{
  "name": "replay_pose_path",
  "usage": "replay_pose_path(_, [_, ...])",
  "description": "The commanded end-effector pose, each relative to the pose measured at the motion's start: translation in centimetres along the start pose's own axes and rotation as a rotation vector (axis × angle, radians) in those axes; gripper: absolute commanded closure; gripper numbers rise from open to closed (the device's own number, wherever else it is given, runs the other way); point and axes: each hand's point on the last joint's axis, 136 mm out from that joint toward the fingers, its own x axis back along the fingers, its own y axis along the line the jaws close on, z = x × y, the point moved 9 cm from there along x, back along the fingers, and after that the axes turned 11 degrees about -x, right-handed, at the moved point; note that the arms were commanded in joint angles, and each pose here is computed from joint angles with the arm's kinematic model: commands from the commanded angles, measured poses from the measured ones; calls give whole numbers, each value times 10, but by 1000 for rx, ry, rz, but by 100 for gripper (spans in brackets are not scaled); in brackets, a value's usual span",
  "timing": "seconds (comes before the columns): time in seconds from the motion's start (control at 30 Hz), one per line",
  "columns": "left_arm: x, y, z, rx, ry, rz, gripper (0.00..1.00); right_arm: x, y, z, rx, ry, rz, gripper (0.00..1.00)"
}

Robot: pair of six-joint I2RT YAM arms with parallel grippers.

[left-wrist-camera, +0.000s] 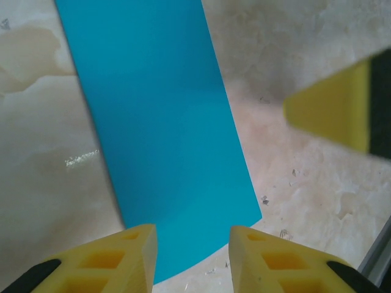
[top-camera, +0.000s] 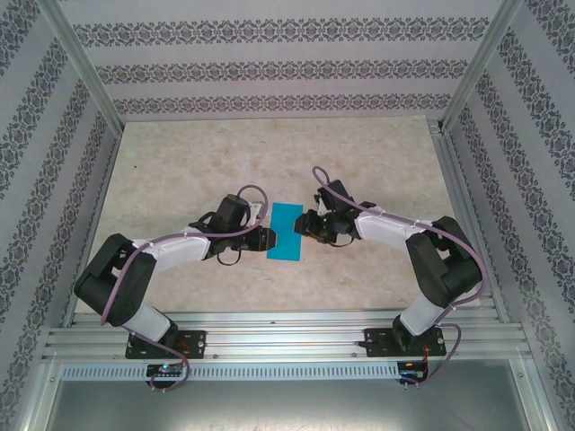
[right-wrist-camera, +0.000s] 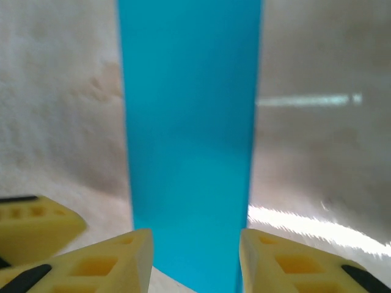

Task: Fold a paper plane with a square sheet of paper (fold left side to right side)
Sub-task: Fold the triangle a second time at the center of the table.

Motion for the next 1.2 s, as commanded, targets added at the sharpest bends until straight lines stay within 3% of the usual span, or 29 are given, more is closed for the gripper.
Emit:
replay_pose_path(0.0, [-3,1,-17,-26,-86,14,63,2,9,9,-47,-32,-75,59])
replay_pose_path(0.6, [-4,3,-12,-53,-89,2,63,-20,-4,30,-66,-2,40,61])
replay_pose_path(1.17, [-6,5,-12,-47,-79,-1,63,-29,-2,33,-63,34,30,67])
